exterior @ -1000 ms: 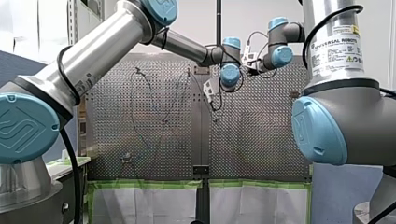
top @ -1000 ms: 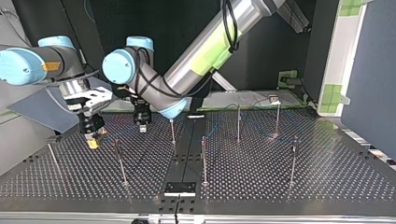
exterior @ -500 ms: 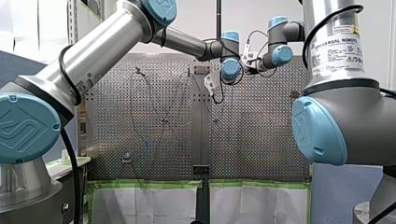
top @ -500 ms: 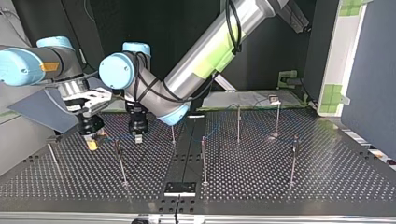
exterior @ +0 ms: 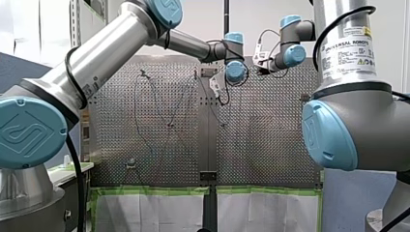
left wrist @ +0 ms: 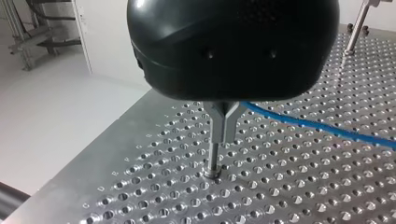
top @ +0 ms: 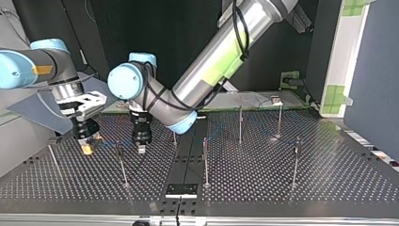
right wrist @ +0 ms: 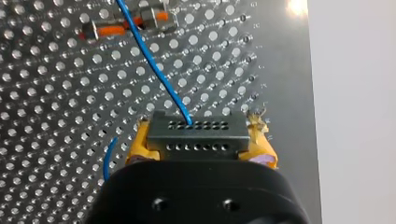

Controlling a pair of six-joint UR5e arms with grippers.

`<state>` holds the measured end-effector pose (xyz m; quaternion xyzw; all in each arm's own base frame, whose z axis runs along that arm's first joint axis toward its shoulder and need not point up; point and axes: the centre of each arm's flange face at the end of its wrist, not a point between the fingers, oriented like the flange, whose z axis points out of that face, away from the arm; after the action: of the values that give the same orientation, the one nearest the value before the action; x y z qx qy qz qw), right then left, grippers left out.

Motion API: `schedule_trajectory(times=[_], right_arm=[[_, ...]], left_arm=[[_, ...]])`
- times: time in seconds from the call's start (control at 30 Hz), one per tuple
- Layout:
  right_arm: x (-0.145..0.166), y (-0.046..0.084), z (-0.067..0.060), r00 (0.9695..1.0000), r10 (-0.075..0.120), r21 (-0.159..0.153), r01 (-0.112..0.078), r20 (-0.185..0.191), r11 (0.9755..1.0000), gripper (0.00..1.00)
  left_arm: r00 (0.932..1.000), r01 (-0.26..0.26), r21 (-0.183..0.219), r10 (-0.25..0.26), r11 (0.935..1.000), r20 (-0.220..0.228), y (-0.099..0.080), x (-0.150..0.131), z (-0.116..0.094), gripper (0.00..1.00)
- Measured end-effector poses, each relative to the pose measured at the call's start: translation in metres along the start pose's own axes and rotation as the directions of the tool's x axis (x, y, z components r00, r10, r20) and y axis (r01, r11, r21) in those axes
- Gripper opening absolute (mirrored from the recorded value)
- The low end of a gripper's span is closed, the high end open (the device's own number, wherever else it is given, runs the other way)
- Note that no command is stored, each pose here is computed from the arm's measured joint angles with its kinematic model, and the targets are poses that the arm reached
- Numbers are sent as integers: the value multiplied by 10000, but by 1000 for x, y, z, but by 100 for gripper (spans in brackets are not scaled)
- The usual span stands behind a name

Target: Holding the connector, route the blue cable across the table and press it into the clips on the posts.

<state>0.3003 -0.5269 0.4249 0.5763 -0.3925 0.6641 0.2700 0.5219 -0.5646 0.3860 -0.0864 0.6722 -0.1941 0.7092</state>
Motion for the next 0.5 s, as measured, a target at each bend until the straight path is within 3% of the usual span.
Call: schedule_trajectory(times=[0.5], right_arm=[[-3, 23, 3, 9999, 130, -136, -130, 38, 9998, 0]], left_arm=[[9995, -55, 685, 77, 9976, -321, 22, 18, 25, 0]])
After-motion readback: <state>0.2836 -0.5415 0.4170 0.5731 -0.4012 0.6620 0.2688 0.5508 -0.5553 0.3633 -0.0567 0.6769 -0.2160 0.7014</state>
